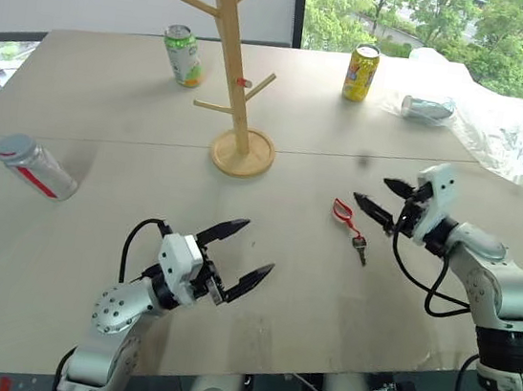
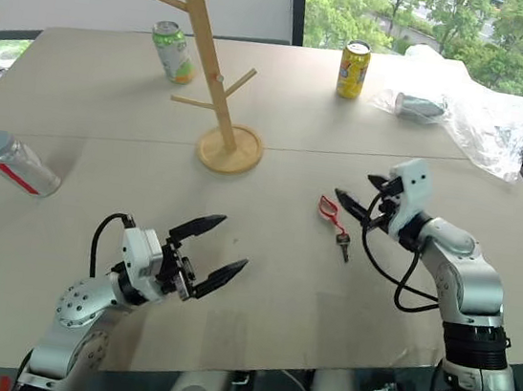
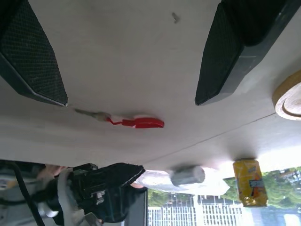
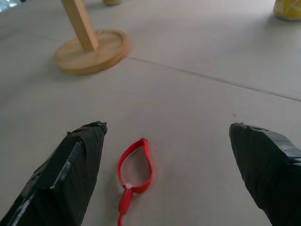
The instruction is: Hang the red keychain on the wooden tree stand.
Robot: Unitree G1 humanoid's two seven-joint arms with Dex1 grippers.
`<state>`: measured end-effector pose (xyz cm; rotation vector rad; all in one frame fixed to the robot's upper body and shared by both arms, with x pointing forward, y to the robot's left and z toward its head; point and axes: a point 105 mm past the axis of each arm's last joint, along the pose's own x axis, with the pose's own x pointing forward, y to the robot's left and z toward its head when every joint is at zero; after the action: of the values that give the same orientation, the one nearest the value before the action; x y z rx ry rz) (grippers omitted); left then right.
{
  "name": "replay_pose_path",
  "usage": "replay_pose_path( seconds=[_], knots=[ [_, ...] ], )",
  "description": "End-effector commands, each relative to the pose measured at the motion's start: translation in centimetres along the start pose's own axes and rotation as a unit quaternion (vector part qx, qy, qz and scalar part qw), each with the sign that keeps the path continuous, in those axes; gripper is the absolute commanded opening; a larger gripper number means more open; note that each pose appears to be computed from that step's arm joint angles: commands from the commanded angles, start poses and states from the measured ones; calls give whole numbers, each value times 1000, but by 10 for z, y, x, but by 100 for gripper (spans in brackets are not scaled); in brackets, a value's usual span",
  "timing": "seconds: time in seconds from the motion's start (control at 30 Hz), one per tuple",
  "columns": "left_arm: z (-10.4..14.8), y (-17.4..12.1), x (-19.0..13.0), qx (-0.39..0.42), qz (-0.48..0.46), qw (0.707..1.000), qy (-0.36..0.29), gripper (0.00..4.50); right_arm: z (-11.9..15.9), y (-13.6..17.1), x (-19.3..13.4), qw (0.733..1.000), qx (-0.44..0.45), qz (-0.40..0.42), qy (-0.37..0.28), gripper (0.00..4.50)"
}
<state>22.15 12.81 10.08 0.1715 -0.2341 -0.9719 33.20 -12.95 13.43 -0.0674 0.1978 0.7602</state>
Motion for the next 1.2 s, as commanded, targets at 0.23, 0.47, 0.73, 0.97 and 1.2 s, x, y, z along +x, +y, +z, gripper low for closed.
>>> replay_pose_path(
  seconds=[0.23, 0.47, 0.73, 0.97, 1.2],
  knots=[
    [-11, -24, -6, 12, -54, 998, -1, 450, -21, 27, 6, 995, -31, -18, 97, 447],
    [-14, -25, -4, 7, -57, 998, 3, 450, -30, 35, 9, 993, -22, -15, 112, 447],
    [-13, -21, -3, 1, -45, 999, 2, 450, -39, 33, 10, 991, -20, -23, 132, 395],
    [-13, -22, -3, -4, -45, 999, 6, 450, -40, 35, 11, 991, -17, -19, 132, 94],
    [-13, -15, 7, -5, -20, 1000, -3, 450, -17, 25, 16, 995, -48, -37, 76, 10]
  ],
)
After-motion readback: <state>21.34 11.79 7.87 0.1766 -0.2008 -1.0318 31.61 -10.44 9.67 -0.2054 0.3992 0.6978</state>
